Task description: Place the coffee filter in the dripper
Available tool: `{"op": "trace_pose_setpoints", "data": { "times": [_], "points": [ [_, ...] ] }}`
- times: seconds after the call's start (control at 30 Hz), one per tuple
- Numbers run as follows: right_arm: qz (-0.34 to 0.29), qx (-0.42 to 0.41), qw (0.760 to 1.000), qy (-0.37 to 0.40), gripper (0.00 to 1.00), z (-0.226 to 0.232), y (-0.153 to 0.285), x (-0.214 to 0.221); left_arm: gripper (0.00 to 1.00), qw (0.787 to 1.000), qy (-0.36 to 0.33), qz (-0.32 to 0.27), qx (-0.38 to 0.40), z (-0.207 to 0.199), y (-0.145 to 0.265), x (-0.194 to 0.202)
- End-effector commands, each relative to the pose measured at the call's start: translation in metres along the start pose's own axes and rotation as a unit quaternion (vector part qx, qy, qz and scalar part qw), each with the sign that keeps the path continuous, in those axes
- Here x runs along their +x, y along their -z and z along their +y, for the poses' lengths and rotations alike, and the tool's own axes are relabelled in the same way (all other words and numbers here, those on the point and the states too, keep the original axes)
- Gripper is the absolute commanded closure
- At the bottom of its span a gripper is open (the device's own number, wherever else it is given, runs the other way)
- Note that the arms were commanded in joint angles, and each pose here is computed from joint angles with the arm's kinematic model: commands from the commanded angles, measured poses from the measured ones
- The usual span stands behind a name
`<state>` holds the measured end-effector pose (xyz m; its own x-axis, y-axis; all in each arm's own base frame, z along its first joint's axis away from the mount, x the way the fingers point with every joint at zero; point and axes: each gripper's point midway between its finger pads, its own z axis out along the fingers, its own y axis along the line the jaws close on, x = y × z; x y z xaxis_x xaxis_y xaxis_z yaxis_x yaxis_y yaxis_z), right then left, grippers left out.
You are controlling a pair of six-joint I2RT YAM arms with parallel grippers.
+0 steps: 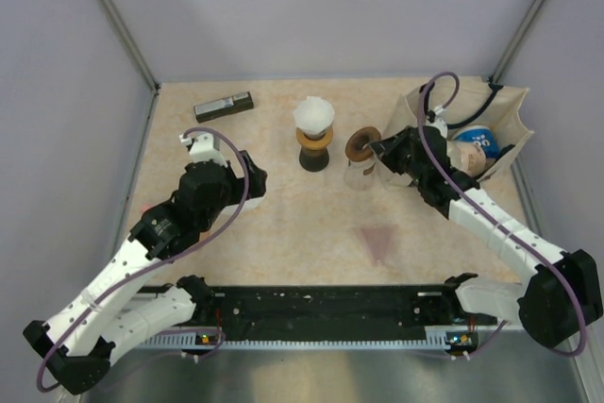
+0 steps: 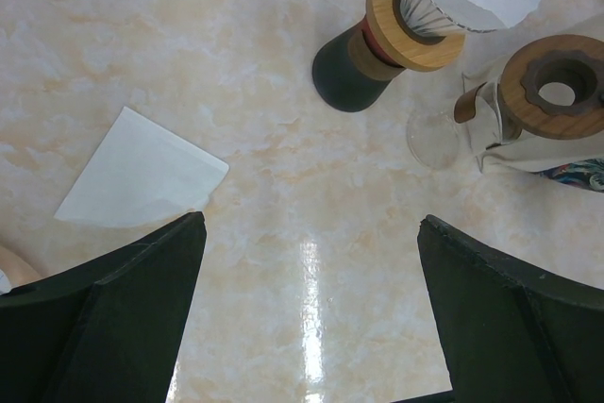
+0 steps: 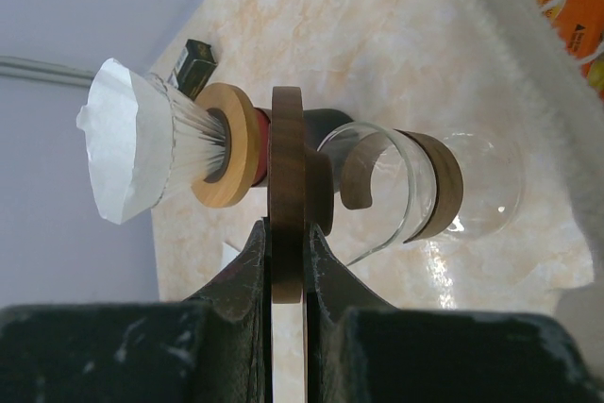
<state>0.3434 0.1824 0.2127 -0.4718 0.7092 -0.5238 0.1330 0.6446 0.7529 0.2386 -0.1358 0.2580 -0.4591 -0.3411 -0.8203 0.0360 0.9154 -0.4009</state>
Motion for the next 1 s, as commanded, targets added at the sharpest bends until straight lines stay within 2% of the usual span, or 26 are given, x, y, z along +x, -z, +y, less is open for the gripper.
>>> {"op": "trace_pose_setpoints", "data": {
  "times": [0.0,0.27,0.4,0.6,0.8,0.97],
  "points": [
    [-0.017,-0.014,1.0,-0.019,0.96,0.004,-0.009,-0.008,0.01,1.0,0.005,-0.001,0.008,-0.005,-0.003,-0.001],
    [0.0,0.002,1.0,-0.019,0.93,-0.009,-0.017,0.003,0.01,1.0,0.003,0.002,0.006,-0.005,-0.005,0.001],
    [-0.006,0.004,1.0,-0.014,0.88,-0.009,-0.016,0.0,0.01,1.0,0.002,0.002,0.003,-0.004,-0.005,0.001],
    [-0.012,0.023,0.999,0.026,0.88,-0.011,-0.015,-0.008,0.01,1.0,0.001,0.001,0.001,-0.003,-0.005,0.001],
    [0.013,0.035,0.999,0.028,0.85,-0.021,-0.021,0.005,0.01,1.0,0.002,0.001,0.003,-0.003,-0.005,0.001],
    [0.013,0.028,0.999,0.027,0.79,-0.016,-0.021,0.003,0.01,1.0,0.002,0.001,0.006,-0.004,-0.004,0.001]
  ]
}}
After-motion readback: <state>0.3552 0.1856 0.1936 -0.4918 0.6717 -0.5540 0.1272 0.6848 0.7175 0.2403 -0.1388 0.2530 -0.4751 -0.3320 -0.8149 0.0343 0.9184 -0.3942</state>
